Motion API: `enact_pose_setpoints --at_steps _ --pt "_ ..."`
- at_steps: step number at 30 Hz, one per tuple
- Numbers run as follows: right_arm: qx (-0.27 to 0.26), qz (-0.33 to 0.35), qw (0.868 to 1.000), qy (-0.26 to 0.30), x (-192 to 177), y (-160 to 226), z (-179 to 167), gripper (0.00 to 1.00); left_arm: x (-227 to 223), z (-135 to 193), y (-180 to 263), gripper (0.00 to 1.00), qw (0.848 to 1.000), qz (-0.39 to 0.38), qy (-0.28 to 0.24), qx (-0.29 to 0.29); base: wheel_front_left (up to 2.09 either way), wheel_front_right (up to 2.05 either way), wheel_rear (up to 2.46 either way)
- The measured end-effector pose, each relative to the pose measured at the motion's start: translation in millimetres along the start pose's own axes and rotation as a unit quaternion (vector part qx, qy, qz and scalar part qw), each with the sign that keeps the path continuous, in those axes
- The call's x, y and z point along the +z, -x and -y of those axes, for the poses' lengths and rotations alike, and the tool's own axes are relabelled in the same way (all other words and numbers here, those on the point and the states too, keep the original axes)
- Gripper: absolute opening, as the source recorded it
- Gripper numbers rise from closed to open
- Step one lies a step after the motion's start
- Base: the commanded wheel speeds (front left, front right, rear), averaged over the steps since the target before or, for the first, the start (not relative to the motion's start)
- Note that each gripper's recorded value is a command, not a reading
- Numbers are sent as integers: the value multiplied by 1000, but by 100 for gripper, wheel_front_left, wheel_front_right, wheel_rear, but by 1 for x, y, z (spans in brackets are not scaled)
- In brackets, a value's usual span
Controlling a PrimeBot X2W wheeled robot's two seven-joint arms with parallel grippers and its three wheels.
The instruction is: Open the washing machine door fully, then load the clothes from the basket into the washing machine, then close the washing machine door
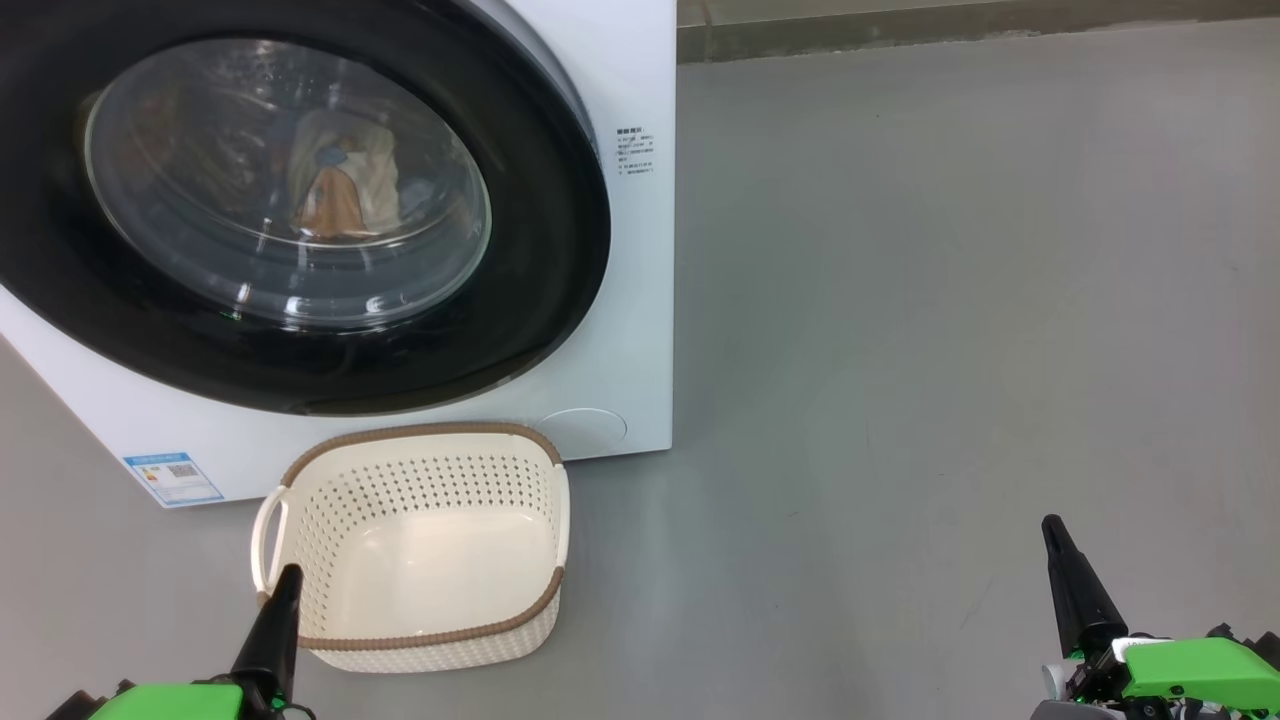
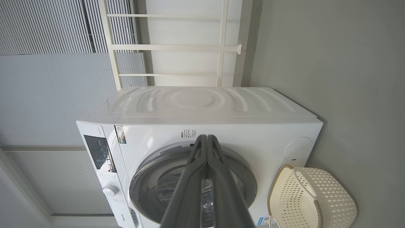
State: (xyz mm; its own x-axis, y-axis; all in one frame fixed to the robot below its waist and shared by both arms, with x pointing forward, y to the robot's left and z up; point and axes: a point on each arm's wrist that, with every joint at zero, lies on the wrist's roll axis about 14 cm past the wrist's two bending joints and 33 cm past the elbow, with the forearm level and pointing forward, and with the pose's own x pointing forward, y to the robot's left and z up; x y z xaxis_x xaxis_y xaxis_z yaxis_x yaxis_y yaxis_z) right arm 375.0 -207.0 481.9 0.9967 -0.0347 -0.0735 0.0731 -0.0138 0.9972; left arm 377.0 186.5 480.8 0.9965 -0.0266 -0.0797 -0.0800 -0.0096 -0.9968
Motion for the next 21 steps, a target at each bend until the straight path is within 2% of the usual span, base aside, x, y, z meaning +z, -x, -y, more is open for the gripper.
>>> enact_pose_setpoints --at_steps 21 --pt "0 0 1000 0 0 0 0 0 0 0 0 0 1000 0 0 0 0 0 0"
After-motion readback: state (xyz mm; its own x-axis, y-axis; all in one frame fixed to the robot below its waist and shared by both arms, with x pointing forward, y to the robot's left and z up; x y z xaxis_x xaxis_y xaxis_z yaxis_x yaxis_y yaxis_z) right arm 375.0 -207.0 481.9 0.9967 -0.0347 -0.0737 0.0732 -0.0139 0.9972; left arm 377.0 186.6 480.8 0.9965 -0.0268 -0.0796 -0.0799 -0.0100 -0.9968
